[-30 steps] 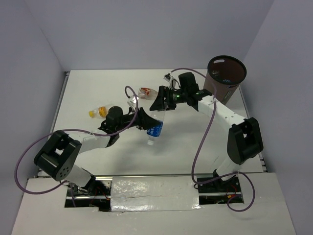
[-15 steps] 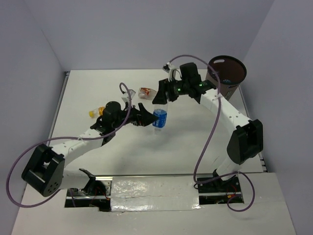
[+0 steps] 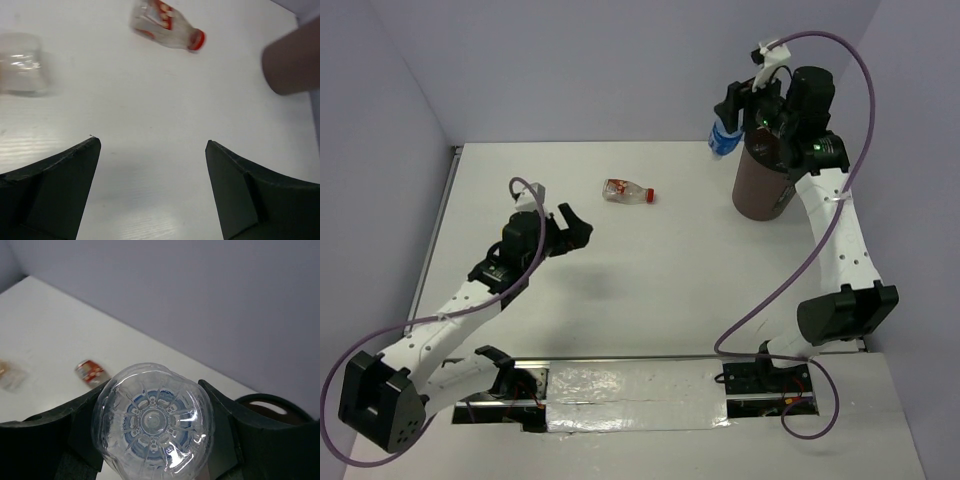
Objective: Put the plastic bottles in the bin
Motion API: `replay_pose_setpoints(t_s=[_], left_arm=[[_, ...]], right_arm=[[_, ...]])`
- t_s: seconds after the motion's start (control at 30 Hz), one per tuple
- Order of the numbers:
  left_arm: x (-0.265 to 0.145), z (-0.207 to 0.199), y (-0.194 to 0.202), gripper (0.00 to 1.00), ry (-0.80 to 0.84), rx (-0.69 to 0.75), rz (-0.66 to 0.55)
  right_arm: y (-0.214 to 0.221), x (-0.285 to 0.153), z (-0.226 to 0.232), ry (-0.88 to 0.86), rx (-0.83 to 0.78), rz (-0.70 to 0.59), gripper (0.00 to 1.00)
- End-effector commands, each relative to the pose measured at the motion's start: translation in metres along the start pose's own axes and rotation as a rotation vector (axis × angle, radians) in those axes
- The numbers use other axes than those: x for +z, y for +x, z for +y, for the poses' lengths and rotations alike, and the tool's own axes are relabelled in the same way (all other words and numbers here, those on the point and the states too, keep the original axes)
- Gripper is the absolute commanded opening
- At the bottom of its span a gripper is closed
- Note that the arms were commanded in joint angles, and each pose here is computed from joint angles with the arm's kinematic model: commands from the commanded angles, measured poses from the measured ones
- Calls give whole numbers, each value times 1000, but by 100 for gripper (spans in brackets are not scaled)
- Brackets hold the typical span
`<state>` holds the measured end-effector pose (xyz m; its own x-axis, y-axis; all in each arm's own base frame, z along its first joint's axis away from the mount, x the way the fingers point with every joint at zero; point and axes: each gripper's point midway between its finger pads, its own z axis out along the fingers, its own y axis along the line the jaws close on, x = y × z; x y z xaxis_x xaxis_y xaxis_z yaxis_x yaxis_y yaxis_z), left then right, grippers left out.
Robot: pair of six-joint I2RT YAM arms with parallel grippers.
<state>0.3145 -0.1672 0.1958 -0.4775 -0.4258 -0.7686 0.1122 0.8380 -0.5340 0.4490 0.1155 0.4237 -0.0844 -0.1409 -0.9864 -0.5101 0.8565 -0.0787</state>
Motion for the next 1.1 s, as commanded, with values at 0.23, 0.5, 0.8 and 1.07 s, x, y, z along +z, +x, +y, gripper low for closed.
replay_pose_setpoints(t_s=[0.23, 0.5, 0.8, 1.07], left_arm=[[-34, 63, -27, 99, -268, -87, -97], [-42, 82, -26, 99, -340, -131, -103], [-42, 103, -29, 99, -489, -196, -74], [-39, 117, -22, 99, -558, -277, -32]], right_arm=[[-57, -49, -97, 431, -99, -176, 31], [-16, -61, -160, 607, -89, -86, 44], [50, -46, -179, 630, -18, 19, 100], [33, -44, -132, 342, 36, -15, 100]])
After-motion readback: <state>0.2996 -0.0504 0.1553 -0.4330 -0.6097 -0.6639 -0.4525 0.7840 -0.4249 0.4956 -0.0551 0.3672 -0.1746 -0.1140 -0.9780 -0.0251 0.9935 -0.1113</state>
